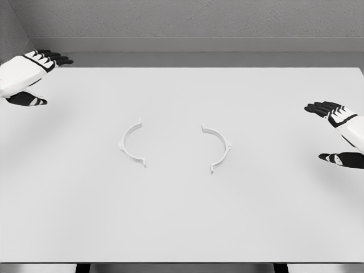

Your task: Assemble PVC drainage pipe clamps

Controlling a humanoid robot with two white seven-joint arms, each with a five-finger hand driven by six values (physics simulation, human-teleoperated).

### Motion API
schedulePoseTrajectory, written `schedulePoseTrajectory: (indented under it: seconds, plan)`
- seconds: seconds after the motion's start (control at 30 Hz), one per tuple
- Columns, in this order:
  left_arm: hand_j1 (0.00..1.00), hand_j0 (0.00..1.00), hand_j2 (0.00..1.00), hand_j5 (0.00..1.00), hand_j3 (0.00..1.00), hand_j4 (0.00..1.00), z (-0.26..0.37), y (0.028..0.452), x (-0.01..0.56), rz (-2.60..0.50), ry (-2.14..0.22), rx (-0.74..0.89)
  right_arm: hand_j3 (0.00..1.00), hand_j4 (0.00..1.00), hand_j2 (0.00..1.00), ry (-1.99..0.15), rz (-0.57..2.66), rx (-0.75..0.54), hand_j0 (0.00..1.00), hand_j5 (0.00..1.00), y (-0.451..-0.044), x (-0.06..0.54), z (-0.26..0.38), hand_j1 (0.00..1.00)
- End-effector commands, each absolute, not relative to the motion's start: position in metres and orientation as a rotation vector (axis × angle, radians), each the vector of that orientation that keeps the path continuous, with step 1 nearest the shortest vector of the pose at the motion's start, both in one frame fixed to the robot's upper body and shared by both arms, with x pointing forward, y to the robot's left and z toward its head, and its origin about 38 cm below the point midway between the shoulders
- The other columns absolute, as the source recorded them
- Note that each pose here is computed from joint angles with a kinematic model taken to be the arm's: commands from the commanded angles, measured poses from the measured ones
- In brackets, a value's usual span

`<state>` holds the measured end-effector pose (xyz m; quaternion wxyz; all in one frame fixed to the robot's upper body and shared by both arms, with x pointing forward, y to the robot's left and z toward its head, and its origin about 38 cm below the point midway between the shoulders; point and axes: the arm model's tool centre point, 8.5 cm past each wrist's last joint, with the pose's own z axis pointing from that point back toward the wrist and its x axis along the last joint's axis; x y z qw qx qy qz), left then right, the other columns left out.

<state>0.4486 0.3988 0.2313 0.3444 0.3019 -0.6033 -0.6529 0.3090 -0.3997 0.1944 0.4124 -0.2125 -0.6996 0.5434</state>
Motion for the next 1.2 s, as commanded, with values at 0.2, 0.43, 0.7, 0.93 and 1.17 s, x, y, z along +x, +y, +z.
schedulePoseTrajectory:
  seconds: [0.2, 0.43, 0.7, 0.93, 1.17]
  plan:
    - [1.00, 1.00, 1.00, 1.00, 1.00, 1.00, 0.225, 0.400, 0.446, -1.734, -1.518, 0.755, 1.00, 1.00, 1.00, -1.822, 1.408, -0.501, 1.00, 1.00, -0.376, 0.316, 0.204, 1.00]
    - [1.00, 1.00, 1.00, 1.00, 1.00, 1.00, 0.212, 0.386, 0.446, -1.722, -1.545, 0.709, 1.00, 1.00, 1.00, -1.740, 1.621, -0.501, 1.00, 1.00, -0.305, 0.333, 0.164, 1.00]
    - [1.00, 1.00, 1.00, 1.00, 1.00, 1.00, 0.193, 0.344, 0.443, -1.763, -1.604, 0.609, 1.00, 1.00, 1.00, -1.768, 1.651, -0.545, 1.00, 1.00, -0.254, 0.365, 0.154, 1.00]
    - [1.00, 1.00, 1.00, 1.00, 1.00, 1.00, 0.200, 0.331, 0.420, -1.843, -1.641, 0.585, 1.00, 1.00, 1.00, -1.700, 1.716, -0.547, 1.00, 1.00, -0.238, 0.389, 0.137, 1.00]
    - [1.00, 1.00, 1.00, 1.00, 1.00, 1.00, 0.189, 0.316, 0.408, -1.865, -1.659, 0.536, 1.00, 1.00, 1.00, -1.656, 1.750, -0.554, 1.00, 1.00, -0.238, 0.395, 0.130, 1.00]
